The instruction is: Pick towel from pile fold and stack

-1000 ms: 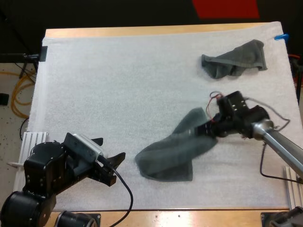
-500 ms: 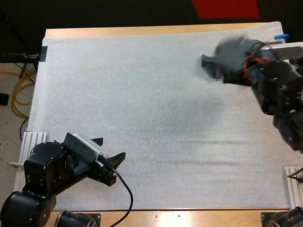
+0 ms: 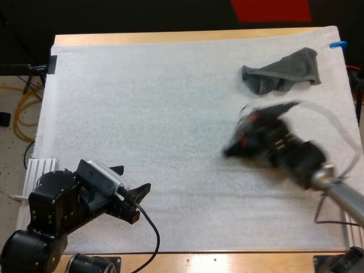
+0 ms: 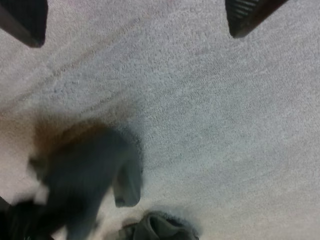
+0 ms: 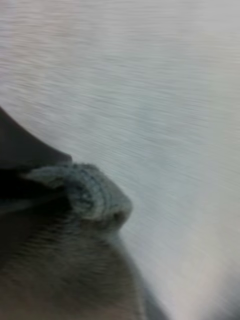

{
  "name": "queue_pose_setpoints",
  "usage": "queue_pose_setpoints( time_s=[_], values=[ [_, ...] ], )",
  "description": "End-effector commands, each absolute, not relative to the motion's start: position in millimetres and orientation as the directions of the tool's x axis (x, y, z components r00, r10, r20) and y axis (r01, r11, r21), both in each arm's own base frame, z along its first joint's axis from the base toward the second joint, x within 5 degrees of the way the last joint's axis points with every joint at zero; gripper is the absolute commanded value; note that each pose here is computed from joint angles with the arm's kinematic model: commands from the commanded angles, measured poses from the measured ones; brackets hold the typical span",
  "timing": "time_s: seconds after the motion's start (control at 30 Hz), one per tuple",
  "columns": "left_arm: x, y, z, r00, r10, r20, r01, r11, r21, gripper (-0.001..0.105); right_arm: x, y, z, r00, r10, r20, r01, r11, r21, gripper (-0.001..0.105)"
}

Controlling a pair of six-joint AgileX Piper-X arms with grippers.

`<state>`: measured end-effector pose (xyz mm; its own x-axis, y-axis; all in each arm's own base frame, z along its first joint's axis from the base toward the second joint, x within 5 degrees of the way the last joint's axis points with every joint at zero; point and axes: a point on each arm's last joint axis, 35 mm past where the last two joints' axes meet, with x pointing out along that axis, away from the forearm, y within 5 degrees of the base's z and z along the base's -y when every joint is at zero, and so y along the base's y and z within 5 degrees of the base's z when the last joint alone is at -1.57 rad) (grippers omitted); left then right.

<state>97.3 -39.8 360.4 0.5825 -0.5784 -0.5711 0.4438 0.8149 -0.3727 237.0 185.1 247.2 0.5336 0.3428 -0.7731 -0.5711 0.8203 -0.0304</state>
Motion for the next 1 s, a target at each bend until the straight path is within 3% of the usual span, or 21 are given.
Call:
queue_pose_setpoints(
  time_s=[0.0,0.2,0.57,0.67,0.73,0.83,0.97],
  values=[
    [97,-40,363,0.582,-0.581,-0.569,0.449,0.813,-0.371,0.07,232,198,242,0.507,0.392,-0.768,-0.605,0.796,0.007,0.0],
    [97,-40,363,0.582,-0.581,-0.569,0.444,0.813,-0.377,0.07,206,267,212,0.364,0.514,-0.776,-0.753,0.654,0.079,0.0],
    [97,-40,363,0.582,-0.581,-0.569,0.44,0.813,-0.381,0.07,230,337,239,0.376,0.609,-0.698,-0.797,0.597,0.091,0.002],
    [97,-40,363,0.582,-0.581,-0.569,0.44,0.813,-0.381,0.07,236,350,251,0.335,0.666,-0.667,-0.825,0.549,0.135,0.02],
    [97,-40,363,0.582,-0.581,-0.569,0.44,0.813,-0.381,0.07,238,357,262,0.291,0.713,-0.638,-0.847,0.502,0.174,0.052],
    [97,-40,363,0.582,-0.581,-0.569,0.44,0.813,-0.381,0.07,238,359,269,0.259,0.736,-0.626,-0.861,0.47,0.196,0.082],
    [97,-40,363,0.582,-0.581,-0.569,0.44,0.813,-0.381,0.07,237,355,270,0.266,0.67,-0.693,-0.864,0.485,0.137,0.085]
  ],
)
